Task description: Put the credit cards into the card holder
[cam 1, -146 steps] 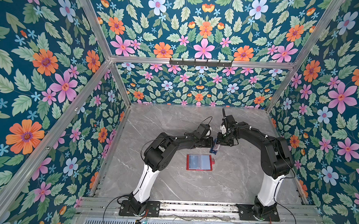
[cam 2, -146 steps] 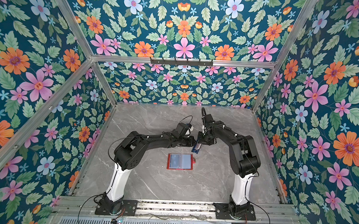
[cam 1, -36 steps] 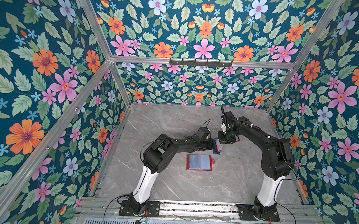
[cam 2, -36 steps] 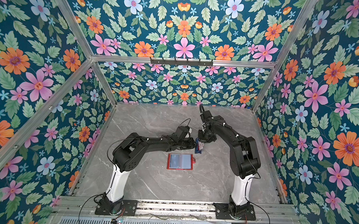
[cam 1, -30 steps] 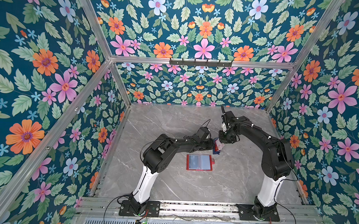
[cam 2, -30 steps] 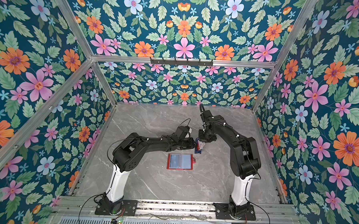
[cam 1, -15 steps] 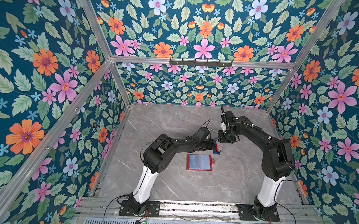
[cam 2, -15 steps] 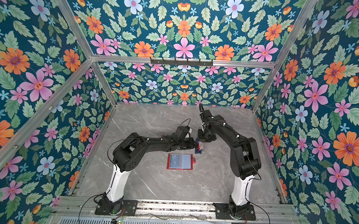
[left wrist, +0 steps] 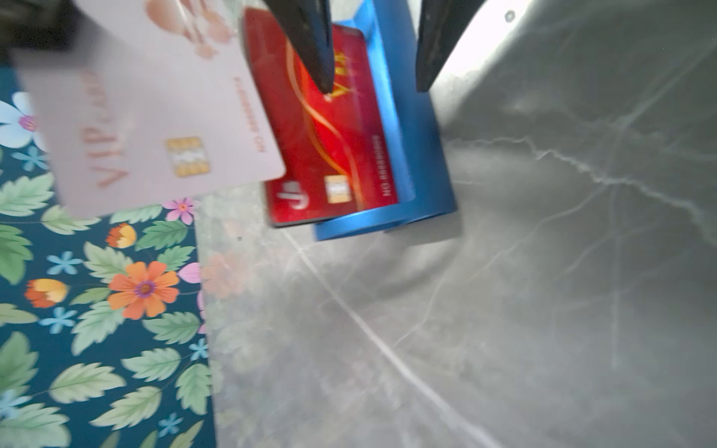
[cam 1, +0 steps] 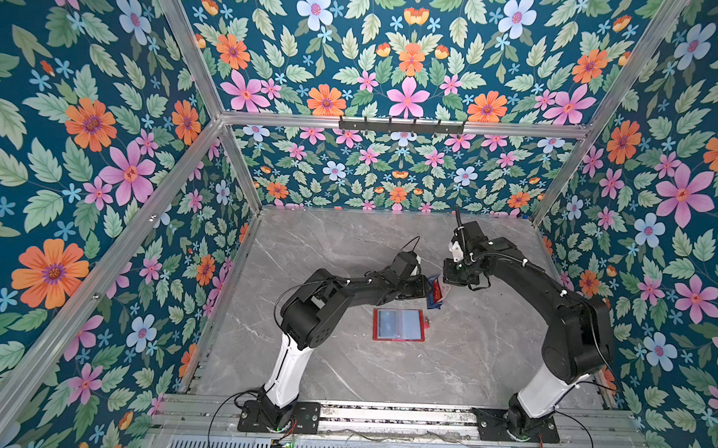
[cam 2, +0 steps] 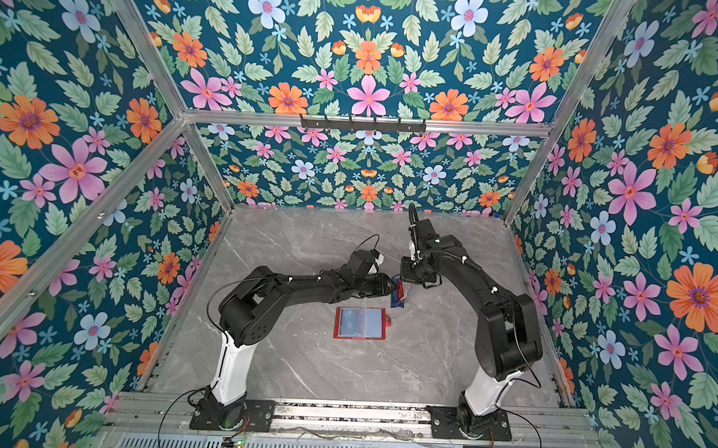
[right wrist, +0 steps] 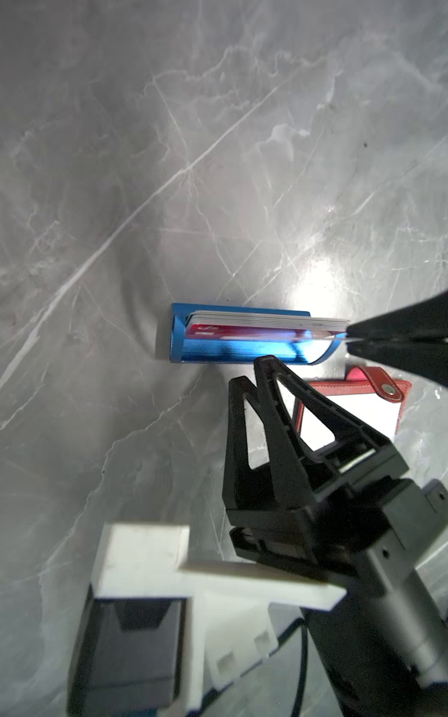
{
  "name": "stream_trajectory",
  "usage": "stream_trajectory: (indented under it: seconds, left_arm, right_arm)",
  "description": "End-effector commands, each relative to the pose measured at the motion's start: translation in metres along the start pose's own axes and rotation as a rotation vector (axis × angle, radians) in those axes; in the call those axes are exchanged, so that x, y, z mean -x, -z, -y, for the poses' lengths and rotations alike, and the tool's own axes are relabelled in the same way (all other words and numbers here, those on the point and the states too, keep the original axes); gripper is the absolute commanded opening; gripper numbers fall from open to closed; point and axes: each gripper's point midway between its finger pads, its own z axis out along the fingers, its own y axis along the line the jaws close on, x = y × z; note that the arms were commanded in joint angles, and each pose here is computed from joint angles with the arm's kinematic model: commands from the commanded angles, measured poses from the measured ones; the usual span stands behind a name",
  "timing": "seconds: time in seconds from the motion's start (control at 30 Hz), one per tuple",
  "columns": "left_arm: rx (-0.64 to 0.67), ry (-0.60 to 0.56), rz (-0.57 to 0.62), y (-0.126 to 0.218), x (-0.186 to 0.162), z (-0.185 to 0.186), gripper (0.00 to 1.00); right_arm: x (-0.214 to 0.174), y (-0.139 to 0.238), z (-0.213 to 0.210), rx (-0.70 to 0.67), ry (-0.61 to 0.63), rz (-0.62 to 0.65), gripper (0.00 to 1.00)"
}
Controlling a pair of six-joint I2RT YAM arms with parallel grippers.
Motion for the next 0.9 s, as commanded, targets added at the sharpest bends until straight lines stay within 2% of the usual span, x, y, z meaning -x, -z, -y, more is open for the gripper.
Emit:
stream_trajectory:
  seconds: [0.0, 0.2, 0.47, 0.7, 0.87]
  left_arm:
    - [-0.024, -0.066, 0.04, 0.013, 0.009, 0.013, 0.44]
    - [0.092, -0.135, 0.082, 0.049, 0.007, -0.001, 0.44]
    - [0.272, -0.178, 0.095, 0.105, -0.022, -0.041, 0.43]
    - [0.383, -0.158, 0.106, 0.144, -0.055, -0.081, 0.43]
    - [0.394, -0.138, 0.104, 0.156, -0.074, -0.096, 0.43]
  right_arm:
    - [0.008, 0.017, -0.014, 0.089, -0.008, 0.083, 0.0]
    - [-0.014, 0.03, -0.03, 0.228, 0.001, 0.111, 0.0]
    - [-0.058, 0.032, -0.044, 0.429, -0.01, 0.11, 0.0]
    - [-0.093, 0.012, -0.056, 0.472, 0.004, 0.071, 0.0]
    - [-0.108, -0.008, -0.066, 0.5, -0.009, 0.053, 0.0]
